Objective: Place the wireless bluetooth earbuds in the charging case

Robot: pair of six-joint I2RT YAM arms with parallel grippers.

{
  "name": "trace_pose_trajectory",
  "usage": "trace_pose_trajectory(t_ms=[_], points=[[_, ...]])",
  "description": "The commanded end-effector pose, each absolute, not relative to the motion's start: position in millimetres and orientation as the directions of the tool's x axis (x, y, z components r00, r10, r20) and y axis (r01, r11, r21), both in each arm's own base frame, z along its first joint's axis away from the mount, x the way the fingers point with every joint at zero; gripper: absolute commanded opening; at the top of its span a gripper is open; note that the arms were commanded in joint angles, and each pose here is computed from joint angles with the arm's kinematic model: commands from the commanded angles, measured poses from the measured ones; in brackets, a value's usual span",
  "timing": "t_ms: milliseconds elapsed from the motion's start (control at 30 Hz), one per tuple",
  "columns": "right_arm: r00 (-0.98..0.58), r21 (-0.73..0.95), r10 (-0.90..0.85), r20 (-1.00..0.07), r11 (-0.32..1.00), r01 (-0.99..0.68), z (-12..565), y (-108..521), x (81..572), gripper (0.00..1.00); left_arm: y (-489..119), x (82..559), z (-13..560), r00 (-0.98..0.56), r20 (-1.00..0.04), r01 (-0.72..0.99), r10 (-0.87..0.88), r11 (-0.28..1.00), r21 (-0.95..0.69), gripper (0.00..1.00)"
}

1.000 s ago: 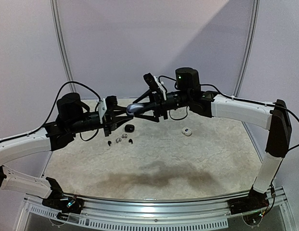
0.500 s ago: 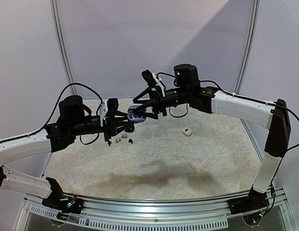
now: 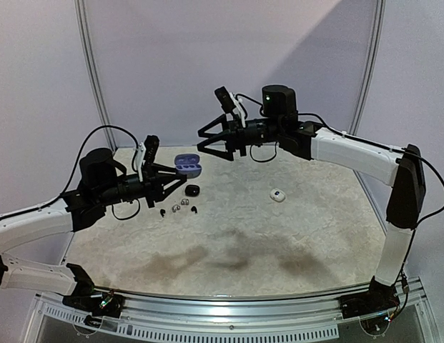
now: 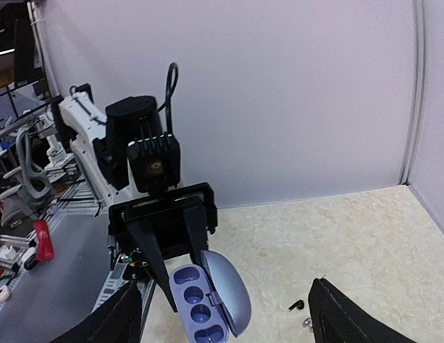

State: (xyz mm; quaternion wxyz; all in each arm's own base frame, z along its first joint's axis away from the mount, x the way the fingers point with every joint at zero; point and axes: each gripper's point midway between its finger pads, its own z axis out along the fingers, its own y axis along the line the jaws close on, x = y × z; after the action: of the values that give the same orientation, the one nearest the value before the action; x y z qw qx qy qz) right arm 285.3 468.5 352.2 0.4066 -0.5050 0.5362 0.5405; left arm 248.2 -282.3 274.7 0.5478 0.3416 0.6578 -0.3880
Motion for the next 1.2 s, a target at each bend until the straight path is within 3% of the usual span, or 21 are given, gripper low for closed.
trace_pose_trajectory(t_ms=[0,100,300,533,967,1167], points=[[-0.323,0.307,-0.059,-0.945,0.186,-0.933,334,471,359,0.76,-242,279,265,-0.221,-0.975,0.732,-0.027,0.656,-0.184,0.00],[-0.402,0.346,-0.101,-0.910,0.348,-0.871,296,477,396,0.65,-215,291,256,-0.224,-0.974,0.650,-0.027,0.740,-0.171,0.00],[-0.438,0.333,-0.214,-0.873,0.394,-0.857,223,502,415,0.48,-187,291,251,-0.194,-0.981,0.602,-0.028,0.786,-0.142,0.00],[-0.329,0.205,-0.385,-0.862,0.328,-0.922,155,546,405,0.43,-174,284,243,-0.183,-0.982,0.588,-0.038,0.797,-0.141,0.00],[-0.418,0.204,-0.456,-0.785,0.447,-0.871,45,567,415,0.42,-171,278,241,-0.165,-0.985,0.597,-0.043,0.791,-0.135,0.00],[-0.418,0.201,-0.475,-0.774,0.442,-0.874,36,566,413,0.32,-171,278,240,-0.164,-0.985,0.600,-0.045,0.788,-0.136,0.00]])
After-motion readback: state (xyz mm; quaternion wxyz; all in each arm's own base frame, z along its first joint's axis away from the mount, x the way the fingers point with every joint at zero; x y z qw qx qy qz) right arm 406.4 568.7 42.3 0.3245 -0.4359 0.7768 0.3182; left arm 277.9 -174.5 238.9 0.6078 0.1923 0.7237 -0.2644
